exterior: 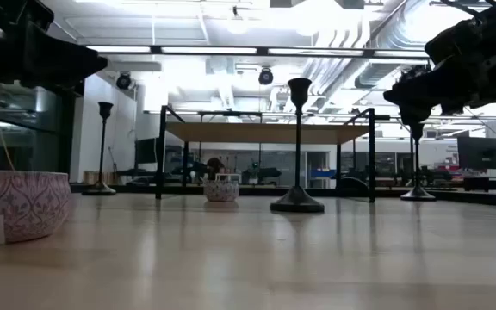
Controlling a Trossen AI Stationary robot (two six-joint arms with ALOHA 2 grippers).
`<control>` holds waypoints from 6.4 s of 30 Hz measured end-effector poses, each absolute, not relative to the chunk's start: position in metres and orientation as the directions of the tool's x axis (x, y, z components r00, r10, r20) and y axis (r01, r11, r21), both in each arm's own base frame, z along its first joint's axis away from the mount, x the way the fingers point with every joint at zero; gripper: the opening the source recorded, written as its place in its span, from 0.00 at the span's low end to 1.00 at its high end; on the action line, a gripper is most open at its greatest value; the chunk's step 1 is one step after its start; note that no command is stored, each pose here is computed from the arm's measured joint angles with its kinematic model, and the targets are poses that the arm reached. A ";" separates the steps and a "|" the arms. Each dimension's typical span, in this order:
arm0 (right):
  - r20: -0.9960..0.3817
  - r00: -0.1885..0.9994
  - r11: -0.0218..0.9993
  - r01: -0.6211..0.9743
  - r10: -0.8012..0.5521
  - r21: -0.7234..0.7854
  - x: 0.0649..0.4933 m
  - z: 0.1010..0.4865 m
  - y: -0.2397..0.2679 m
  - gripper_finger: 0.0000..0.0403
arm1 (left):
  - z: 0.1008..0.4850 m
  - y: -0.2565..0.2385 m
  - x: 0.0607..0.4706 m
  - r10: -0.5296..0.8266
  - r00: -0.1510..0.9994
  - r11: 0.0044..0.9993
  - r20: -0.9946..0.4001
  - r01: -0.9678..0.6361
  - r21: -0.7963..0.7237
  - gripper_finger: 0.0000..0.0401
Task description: Pick & Place candle stick holders
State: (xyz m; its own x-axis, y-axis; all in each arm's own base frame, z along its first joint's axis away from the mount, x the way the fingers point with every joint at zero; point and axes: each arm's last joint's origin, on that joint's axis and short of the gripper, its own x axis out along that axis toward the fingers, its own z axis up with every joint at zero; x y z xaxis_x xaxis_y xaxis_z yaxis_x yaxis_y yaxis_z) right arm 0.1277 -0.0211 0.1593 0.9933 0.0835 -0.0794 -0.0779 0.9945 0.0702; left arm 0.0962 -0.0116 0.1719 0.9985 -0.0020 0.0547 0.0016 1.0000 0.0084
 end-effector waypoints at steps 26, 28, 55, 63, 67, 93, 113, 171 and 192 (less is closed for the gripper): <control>-0.079 0.993 0.995 -0.078 0.084 0.070 0.128 0.159 -0.021 0.24 | 0.172 -0.012 0.096 -0.001 0.999 1.000 0.054 0.001 0.008 0.26; -0.079 0.993 0.994 -0.078 0.084 0.070 0.128 0.159 -0.021 0.24 | 0.172 -0.012 0.096 -0.002 0.999 1.000 0.054 0.001 0.008 0.26; -0.079 0.993 0.995 -0.078 0.084 0.070 0.128 0.159 -0.021 0.24 | 0.172 -0.012 0.096 -0.002 0.998 1.000 0.055 0.001 0.008 0.26; -0.079 0.993 0.994 -0.078 0.083 0.070 0.128 0.159 -0.021 0.24 | 0.172 -0.012 0.096 -0.002 0.998 1.000 0.057 0.001 0.008 0.26; -0.079 0.993 0.994 -0.078 0.084 0.070 0.128 0.159 -0.021 0.24 | 0.172 -0.012 0.096 -0.001 0.998 1.000 0.059 0.001 0.008 0.26; -0.080 0.993 0.994 -0.078 0.084 0.070 0.128 0.159 -0.021 0.24 | 0.205 0.004 0.085 0.511 0.837 0.789 0.195 -0.367 -0.493 0.26; -0.079 0.993 0.994 -0.078 0.084 0.070 0.128 0.159 -0.021 0.24 | 0.260 0.007 0.099 0.712 0.688 0.660 0.140 -0.588 -0.467 0.51; -0.079 0.993 0.994 -0.078 0.084 0.070 0.128 0.159 -0.021 0.24 | 0.187 0.017 0.100 0.989 0.145 0.136 -0.036 -0.973 -0.184 0.65; -0.080 0.993 0.994 -0.078 0.084 0.070 0.128 0.159 -0.021 0.24 | 0.194 0.061 0.130 0.984 0.017 0.002 -0.177 -0.996 -0.086 0.65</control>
